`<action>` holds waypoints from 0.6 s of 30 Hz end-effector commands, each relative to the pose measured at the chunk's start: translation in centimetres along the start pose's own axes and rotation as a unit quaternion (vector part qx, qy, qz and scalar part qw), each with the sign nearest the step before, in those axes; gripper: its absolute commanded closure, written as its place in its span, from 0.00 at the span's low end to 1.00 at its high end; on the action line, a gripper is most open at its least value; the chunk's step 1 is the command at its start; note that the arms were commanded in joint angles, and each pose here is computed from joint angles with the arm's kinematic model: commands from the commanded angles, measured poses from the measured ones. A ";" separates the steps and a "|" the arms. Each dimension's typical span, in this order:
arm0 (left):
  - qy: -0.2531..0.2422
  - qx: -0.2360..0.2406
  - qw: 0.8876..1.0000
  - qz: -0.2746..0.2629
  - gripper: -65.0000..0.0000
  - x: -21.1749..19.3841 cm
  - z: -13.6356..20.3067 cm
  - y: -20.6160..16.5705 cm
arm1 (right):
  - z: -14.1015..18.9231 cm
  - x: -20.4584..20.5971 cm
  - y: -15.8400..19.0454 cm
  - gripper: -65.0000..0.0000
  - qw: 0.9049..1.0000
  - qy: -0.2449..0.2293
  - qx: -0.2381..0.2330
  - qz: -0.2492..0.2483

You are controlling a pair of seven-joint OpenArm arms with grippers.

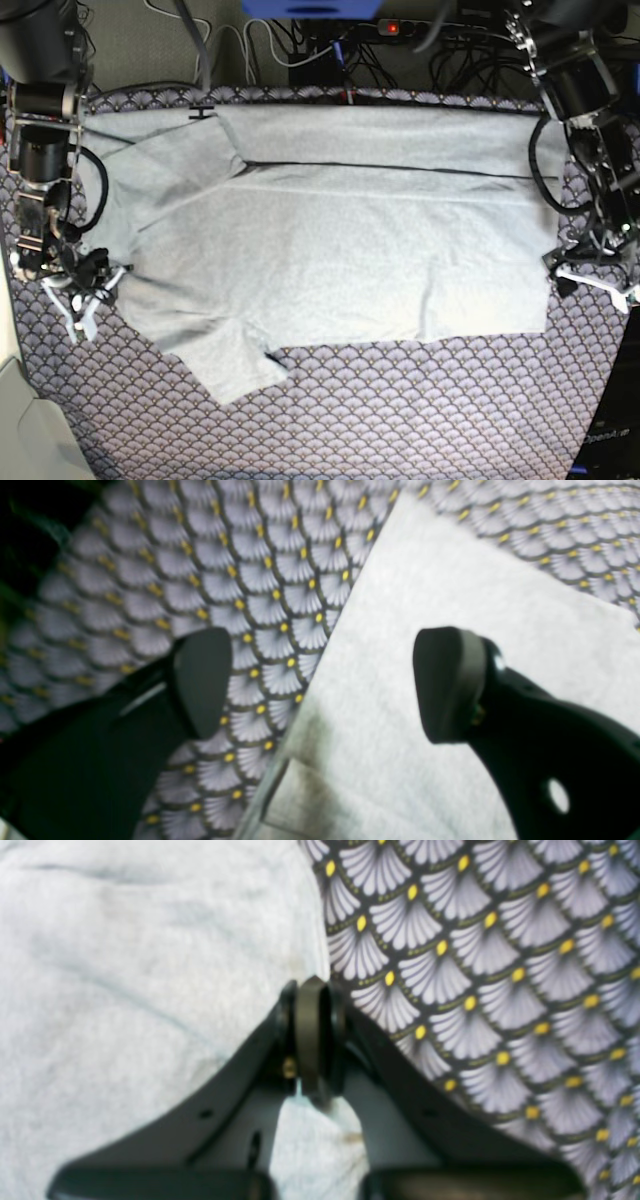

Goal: Fold the T-shirt properly
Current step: 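Release the edge and move both grippers to the shirt's opposite edge, then grasp the opposite shirt edge with both grippers and lift it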

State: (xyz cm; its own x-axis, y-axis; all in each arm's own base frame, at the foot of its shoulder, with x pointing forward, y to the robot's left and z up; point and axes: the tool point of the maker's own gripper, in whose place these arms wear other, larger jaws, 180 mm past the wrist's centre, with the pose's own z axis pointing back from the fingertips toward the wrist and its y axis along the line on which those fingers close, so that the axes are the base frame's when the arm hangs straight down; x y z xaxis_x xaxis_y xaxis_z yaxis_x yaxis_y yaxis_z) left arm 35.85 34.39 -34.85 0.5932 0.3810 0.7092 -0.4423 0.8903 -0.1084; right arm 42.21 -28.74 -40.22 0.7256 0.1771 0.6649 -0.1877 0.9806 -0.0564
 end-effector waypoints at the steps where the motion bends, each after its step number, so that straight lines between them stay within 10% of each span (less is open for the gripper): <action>1: -0.032 -0.001 0.999 0.000 0.15 2.5 0.4 0.0 | 1.0 3.0 -0.9 1.00 0.999 -0.038 -0.007 0.011; 18: -0.071 -0.042 0.996 -0.042 0.14 3.5 -5.1 -6.3 | 1.2 2.4 -0.6 1.00 0.999 -0.029 -0.007 0.015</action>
State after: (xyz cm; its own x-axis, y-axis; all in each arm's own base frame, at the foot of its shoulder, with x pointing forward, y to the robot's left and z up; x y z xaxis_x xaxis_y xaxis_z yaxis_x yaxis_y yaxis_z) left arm 43.12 30.58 -37.27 0.5615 0.2867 0.7762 -0.3357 0.9363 -0.1030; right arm 41.68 -28.40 -40.12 0.7258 0.1957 0.6595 -0.2021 0.9770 -0.0675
